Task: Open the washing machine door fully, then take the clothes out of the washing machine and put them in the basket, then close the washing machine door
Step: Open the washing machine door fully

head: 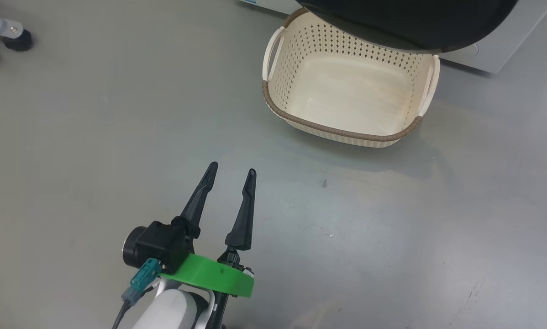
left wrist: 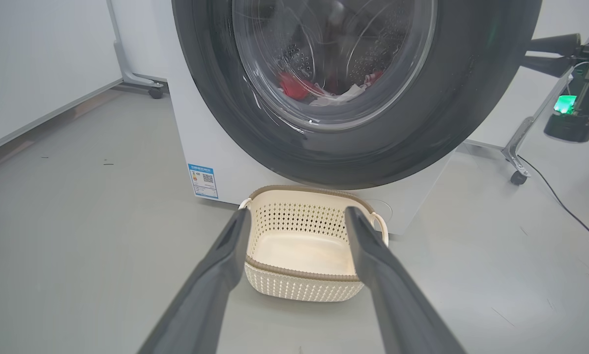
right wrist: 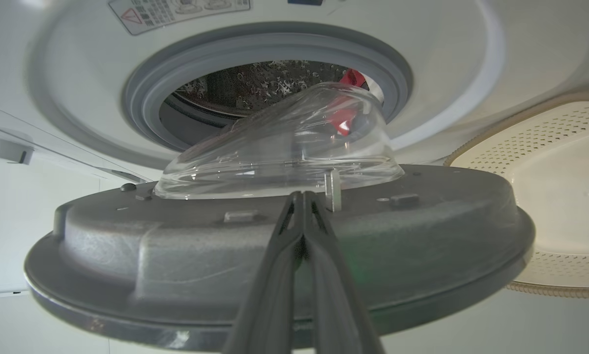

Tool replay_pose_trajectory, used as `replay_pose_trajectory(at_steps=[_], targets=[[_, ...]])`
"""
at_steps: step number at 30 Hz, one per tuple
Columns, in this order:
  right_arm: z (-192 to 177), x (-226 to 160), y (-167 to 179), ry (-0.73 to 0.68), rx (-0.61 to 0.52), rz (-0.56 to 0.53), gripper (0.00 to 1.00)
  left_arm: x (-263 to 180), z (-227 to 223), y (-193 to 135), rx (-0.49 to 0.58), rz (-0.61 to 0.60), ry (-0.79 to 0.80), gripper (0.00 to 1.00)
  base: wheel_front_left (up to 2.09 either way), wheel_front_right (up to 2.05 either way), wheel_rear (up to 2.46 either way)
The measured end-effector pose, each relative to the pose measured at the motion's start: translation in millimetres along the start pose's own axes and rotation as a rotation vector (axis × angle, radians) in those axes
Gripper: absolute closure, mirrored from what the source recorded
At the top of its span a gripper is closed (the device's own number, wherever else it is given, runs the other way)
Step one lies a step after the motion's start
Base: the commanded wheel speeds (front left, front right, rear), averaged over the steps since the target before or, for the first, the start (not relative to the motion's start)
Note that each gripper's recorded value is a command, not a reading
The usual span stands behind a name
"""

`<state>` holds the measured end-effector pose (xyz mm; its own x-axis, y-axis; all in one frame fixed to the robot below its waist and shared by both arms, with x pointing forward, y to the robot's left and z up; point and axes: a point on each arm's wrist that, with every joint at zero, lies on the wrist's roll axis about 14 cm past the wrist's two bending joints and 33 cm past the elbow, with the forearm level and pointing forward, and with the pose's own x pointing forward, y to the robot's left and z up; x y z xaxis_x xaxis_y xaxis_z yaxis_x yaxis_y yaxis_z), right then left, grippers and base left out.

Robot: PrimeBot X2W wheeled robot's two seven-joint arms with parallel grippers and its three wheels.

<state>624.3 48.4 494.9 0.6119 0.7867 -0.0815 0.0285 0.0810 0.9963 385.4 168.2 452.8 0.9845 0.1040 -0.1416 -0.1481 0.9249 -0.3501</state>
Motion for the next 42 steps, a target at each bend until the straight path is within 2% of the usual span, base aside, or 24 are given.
replay_pose_trajectory(at_steps=[11, 24, 42], targets=[[-10, 3, 3, 0.064, 0.022, -0.004, 1.0, -2, 4, 0, 0.0, 0.0, -0.012, 0.0, 0.0, 0.0, 0.0], [-39, 0, 14, 0.135, 0.017, -0.013, 1.0, -9, 18, -1, -0.001, -0.005, -0.051, 0.0, 0.0, 0.0, 0.0], [-102, -14, 18, 0.26, 0.036, -0.049, 1.0, -21, 38, -2, 0.01, -0.012, -0.115, 0.0, 0.0, 0.0, 0.0]])
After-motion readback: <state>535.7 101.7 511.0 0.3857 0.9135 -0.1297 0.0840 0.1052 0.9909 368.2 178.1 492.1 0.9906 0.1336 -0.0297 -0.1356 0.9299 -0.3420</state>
